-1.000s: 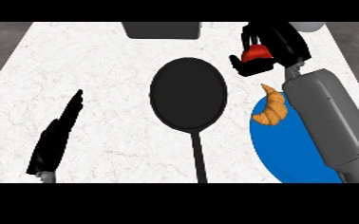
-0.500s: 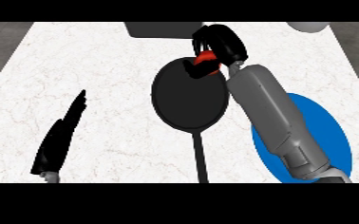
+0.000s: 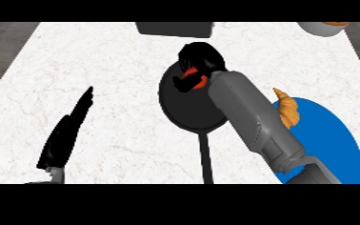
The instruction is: Pick the tomato from the plate and place it in the pan
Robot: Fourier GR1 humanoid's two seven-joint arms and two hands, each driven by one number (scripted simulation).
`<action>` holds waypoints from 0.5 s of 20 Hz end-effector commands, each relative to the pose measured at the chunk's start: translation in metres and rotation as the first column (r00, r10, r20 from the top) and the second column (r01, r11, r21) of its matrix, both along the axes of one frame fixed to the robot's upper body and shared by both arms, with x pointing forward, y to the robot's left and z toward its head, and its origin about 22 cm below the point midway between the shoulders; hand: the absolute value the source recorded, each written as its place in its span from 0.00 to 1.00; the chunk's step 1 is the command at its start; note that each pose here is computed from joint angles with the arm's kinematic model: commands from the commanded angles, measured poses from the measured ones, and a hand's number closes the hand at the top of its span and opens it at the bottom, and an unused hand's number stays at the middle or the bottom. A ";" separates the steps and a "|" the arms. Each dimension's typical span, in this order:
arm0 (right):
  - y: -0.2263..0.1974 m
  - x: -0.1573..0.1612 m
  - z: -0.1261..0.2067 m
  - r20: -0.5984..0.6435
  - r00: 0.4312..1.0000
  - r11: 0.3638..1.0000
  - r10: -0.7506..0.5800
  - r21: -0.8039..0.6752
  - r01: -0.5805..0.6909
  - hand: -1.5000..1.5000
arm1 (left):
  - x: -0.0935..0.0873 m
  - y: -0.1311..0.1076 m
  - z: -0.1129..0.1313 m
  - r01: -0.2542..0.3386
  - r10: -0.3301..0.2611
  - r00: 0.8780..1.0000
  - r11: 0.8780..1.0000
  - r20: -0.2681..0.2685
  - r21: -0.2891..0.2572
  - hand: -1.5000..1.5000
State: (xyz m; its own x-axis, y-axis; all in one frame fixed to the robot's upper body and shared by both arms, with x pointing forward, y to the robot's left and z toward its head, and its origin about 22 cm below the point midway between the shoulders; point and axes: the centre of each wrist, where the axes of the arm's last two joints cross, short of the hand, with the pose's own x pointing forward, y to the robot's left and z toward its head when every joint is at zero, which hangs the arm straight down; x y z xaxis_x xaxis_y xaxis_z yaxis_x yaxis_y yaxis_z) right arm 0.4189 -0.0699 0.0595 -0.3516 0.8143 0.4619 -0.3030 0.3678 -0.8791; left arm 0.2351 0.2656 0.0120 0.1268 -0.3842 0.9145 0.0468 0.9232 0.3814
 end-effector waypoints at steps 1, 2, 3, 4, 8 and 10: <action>-0.013 0.000 -0.019 -0.253 0.964 0.983 -0.086 0.138 0.123 1.00 | 0.005 0.000 0.004 0.040 -0.040 0.999 0.999 0.013 -0.003 0.50; -0.016 -0.001 -0.026 -0.288 0.953 0.984 -0.097 0.116 0.135 0.00 | 0.011 -0.005 0.013 0.024 -0.024 0.999 1.000 0.027 -0.004 0.50; -0.021 -0.003 -0.033 -0.333 0.938 0.977 -0.099 0.145 0.155 0.00 | 0.002 0.001 -0.004 0.038 -0.038 0.999 0.999 0.006 0.024 0.50; -0.021 -0.005 -0.037 -0.366 0.923 0.970 -0.121 0.154 0.189 0.00 | 0.005 -0.006 0.007 0.043 -0.043 0.999 0.999 0.007 -0.001 0.50; -0.021 -0.004 -0.031 -0.318 0.947 0.915 -0.045 0.367 0.167 0.00 | 0.023 -0.008 0.009 0.021 -0.021 1.000 1.000 0.002 -0.002 0.50; -0.026 -0.008 -0.041 -0.253 0.963 0.872 -0.093 0.446 0.201 0.00 | 0.014 -0.006 0.007 0.044 -0.044 0.999 0.999 0.004 -0.007 0.50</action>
State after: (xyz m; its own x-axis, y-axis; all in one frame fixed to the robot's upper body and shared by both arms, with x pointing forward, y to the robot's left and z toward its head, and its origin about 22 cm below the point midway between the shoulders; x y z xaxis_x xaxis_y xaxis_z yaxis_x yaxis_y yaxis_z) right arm 0.4146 -0.0908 0.0274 -0.0861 0.6277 0.7737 -0.4413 0.6722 -0.5944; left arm 0.2484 0.2589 0.0175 0.1044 -0.3875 0.9159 0.0756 0.9214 0.3812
